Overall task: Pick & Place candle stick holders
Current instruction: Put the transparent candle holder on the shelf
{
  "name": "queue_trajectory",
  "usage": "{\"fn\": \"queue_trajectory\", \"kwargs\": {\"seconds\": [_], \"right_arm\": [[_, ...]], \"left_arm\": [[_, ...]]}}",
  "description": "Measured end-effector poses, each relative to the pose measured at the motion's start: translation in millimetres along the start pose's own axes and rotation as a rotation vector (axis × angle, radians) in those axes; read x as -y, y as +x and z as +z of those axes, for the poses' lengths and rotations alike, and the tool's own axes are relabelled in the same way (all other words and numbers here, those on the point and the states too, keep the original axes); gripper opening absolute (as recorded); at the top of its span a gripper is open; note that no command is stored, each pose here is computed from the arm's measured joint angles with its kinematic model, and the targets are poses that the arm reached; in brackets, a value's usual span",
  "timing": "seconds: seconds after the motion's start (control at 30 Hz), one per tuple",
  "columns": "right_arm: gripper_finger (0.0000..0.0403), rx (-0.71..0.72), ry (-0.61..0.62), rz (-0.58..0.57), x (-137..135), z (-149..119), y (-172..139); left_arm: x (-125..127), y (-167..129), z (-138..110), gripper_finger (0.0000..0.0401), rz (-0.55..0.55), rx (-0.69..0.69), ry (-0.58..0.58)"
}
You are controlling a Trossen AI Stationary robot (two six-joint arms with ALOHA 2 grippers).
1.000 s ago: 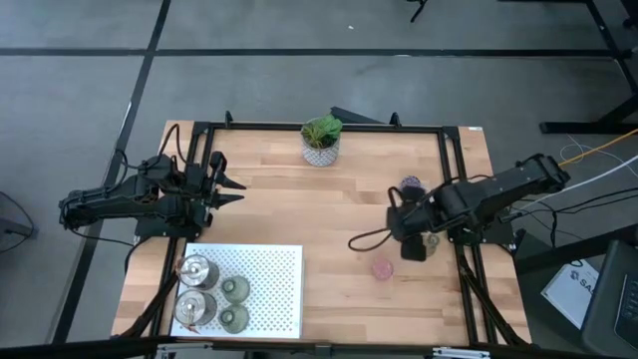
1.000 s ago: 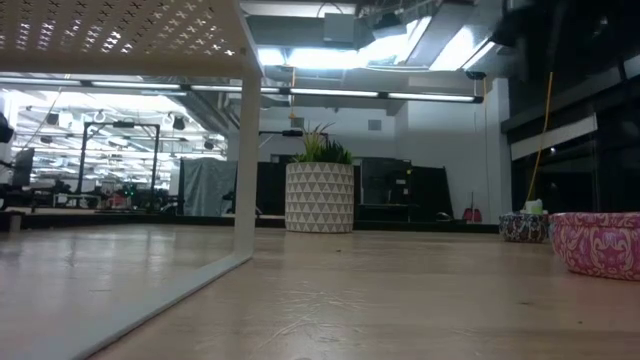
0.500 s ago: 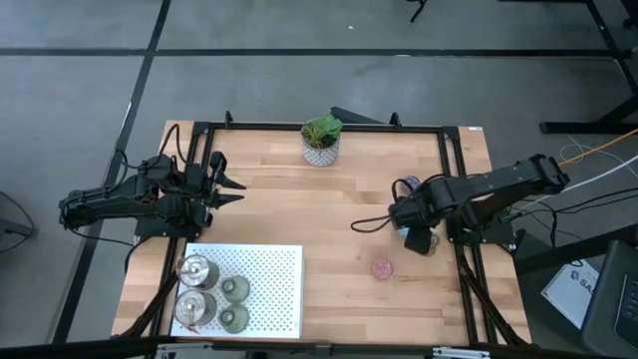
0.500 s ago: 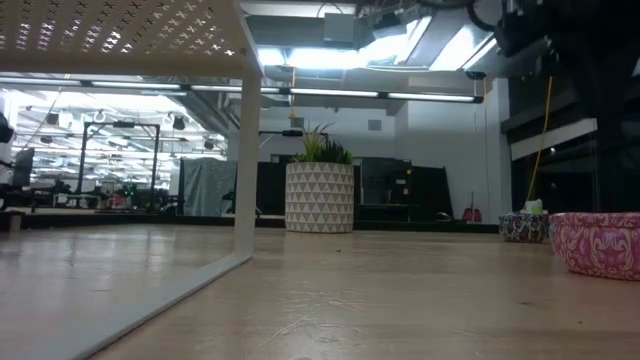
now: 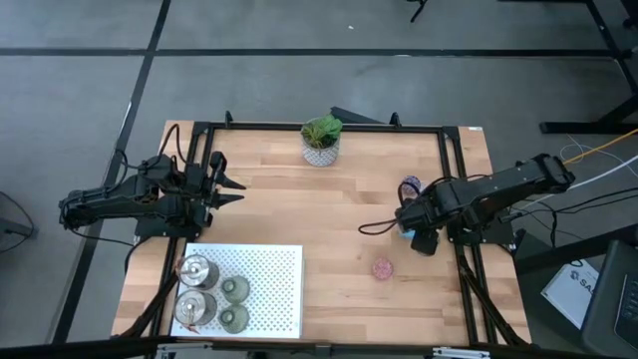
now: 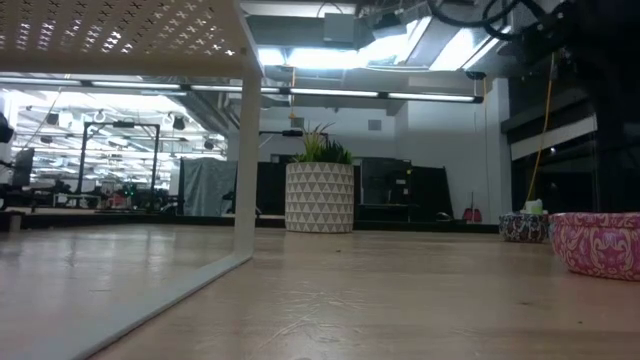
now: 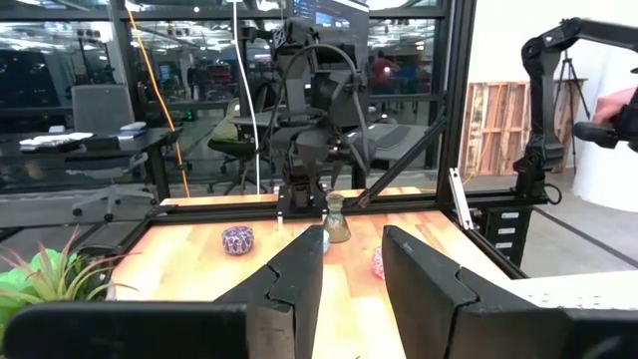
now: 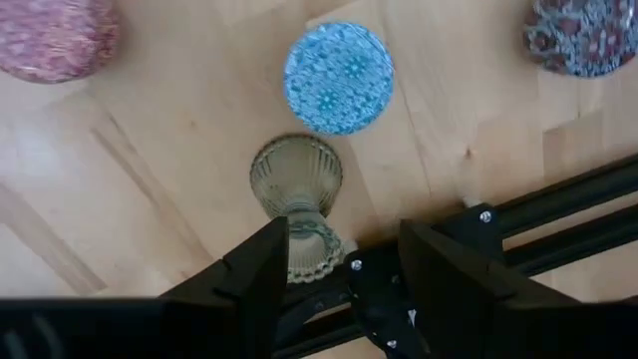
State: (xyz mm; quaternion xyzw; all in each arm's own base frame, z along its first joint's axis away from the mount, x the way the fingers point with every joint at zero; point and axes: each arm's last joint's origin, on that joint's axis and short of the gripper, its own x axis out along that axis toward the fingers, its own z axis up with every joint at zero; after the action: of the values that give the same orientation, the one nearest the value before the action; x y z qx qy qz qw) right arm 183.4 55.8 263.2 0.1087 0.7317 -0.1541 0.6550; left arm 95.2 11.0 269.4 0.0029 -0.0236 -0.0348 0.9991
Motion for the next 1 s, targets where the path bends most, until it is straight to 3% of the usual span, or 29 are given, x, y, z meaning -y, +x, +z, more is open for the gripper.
{"fn": "queue_trajectory", "kwargs": {"seconds": [0.27, 0.47, 0.63, 1.0], "right_arm": [[0.0193, -0.027, 0.025, 0.059, -5.3, -18.3, 0.4], [0.0193, -0.031, 0.178, 0.086, -15.3, -34.7, -3.0], [0.0190, -0.015, 0.186, 0.121, -30.3, -36.2, 0.0], [0.0170, 0.015, 0.229, 0.031, -35.6, -31.9, 12.9]], "left_arm": [[0.0, 0.0, 0.0, 0.0102, 0.000, 0.000, 0.000], [0.0, 0.0, 0.0, 0.0102, 0.000, 0.000, 0.000], [0.0, 0.0, 0.0, 0.0102, 0.000, 0.000, 0.000], [0.0, 0.0, 0.0, 0.0102, 0.000, 0.000, 0.000]]}}
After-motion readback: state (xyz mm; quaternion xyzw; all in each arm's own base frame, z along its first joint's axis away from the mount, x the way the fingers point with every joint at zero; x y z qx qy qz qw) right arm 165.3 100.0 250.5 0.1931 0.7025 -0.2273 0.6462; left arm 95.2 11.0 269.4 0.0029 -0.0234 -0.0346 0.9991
